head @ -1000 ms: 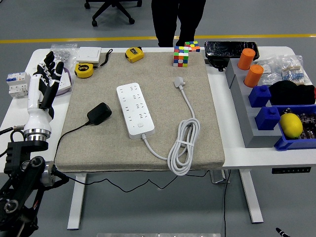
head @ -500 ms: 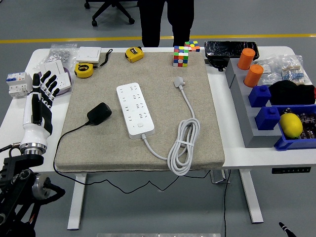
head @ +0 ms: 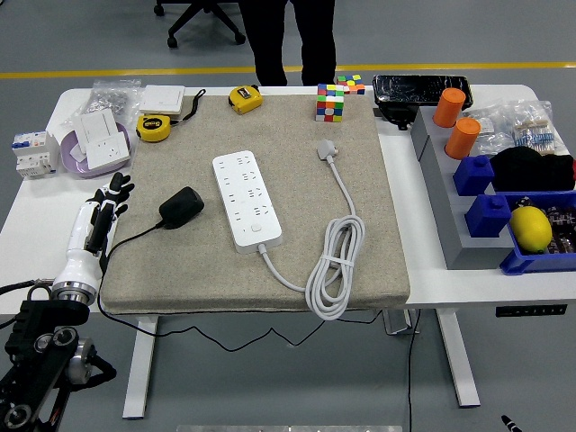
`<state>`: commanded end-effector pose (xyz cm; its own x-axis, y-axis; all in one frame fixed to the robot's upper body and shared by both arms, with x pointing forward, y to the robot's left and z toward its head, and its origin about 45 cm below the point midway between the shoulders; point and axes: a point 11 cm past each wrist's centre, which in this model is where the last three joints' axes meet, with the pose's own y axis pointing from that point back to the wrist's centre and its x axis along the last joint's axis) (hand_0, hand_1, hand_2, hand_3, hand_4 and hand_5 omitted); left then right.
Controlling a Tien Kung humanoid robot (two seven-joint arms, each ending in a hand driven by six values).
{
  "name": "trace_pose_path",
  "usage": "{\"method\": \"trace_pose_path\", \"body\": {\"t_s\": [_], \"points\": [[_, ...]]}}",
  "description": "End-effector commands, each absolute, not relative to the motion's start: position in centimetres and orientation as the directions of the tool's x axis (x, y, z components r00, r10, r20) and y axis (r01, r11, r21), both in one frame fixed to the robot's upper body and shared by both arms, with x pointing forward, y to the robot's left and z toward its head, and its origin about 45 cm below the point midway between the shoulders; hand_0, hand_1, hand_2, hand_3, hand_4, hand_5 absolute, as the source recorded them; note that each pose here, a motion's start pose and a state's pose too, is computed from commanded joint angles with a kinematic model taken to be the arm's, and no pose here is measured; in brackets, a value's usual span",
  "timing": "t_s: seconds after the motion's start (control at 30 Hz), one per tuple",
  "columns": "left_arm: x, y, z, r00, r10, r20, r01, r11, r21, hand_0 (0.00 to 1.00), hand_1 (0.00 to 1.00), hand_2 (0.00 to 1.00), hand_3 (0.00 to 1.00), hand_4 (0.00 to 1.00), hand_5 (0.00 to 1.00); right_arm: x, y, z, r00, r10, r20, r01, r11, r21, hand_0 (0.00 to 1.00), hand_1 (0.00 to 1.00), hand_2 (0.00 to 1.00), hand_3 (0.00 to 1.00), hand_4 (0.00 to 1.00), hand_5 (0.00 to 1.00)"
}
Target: Pick up the plug,place it near the board,insert it into the board,press the button
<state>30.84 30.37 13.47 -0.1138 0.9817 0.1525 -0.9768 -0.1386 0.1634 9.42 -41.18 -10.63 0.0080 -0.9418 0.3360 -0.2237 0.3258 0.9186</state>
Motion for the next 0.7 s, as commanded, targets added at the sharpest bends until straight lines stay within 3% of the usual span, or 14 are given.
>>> {"method": "trace_pose_path", "body": {"t_s": [0.7], "points": [[30.59, 30.2, 13.4, -0.108, 0.979, 0.175, -0.976, -0.138, 0.171, 0.825, 0.841, 0.807, 0.801, 0.989, 0.796, 9.32, -40.62, -10.83, 0.018, -0.945, 0.328, -0.214, 0.317, 0.924, 0.825, 0.769, 0.755, 0.779, 0.998, 0.998]]}}
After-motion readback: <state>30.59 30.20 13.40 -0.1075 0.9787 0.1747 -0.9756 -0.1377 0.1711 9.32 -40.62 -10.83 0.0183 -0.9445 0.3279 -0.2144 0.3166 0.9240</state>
